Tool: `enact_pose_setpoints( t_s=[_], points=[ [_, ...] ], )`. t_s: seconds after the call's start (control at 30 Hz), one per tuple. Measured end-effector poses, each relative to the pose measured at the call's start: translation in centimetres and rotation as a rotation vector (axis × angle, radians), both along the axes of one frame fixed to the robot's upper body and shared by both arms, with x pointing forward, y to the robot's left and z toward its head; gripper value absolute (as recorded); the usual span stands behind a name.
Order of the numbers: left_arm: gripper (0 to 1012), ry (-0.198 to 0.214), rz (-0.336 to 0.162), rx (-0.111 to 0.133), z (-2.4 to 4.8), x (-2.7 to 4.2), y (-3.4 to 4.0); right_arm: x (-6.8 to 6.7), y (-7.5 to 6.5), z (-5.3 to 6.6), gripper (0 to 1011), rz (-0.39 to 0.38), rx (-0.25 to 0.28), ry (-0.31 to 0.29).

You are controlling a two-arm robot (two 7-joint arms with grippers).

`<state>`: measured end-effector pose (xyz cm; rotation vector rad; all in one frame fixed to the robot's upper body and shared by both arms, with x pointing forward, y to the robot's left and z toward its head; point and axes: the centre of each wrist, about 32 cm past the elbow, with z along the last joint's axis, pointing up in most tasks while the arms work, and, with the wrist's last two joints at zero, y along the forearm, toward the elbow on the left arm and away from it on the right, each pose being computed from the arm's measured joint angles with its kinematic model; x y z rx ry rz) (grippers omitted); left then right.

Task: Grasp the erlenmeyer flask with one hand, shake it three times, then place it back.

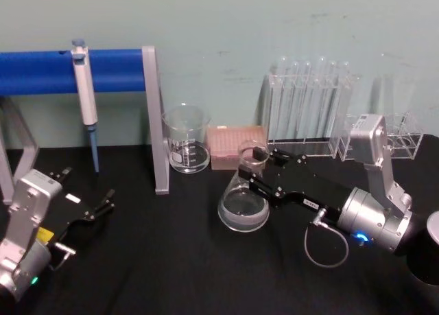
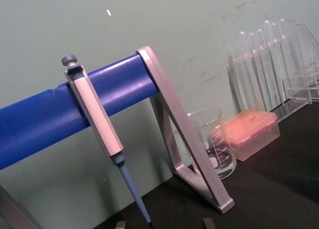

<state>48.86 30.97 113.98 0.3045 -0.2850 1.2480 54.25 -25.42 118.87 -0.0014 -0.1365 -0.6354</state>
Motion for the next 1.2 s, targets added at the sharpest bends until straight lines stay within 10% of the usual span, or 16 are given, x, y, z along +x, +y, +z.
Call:
enact_pose_setpoints(
  t_s=[1.2],
  points=[
    [1001, 0.000, 0.000, 0.000, 0.00, 0.00, 0.00, 1.2, 0.2, -2.2, 453, 0.044, -0.038, 0.066]
  ],
)
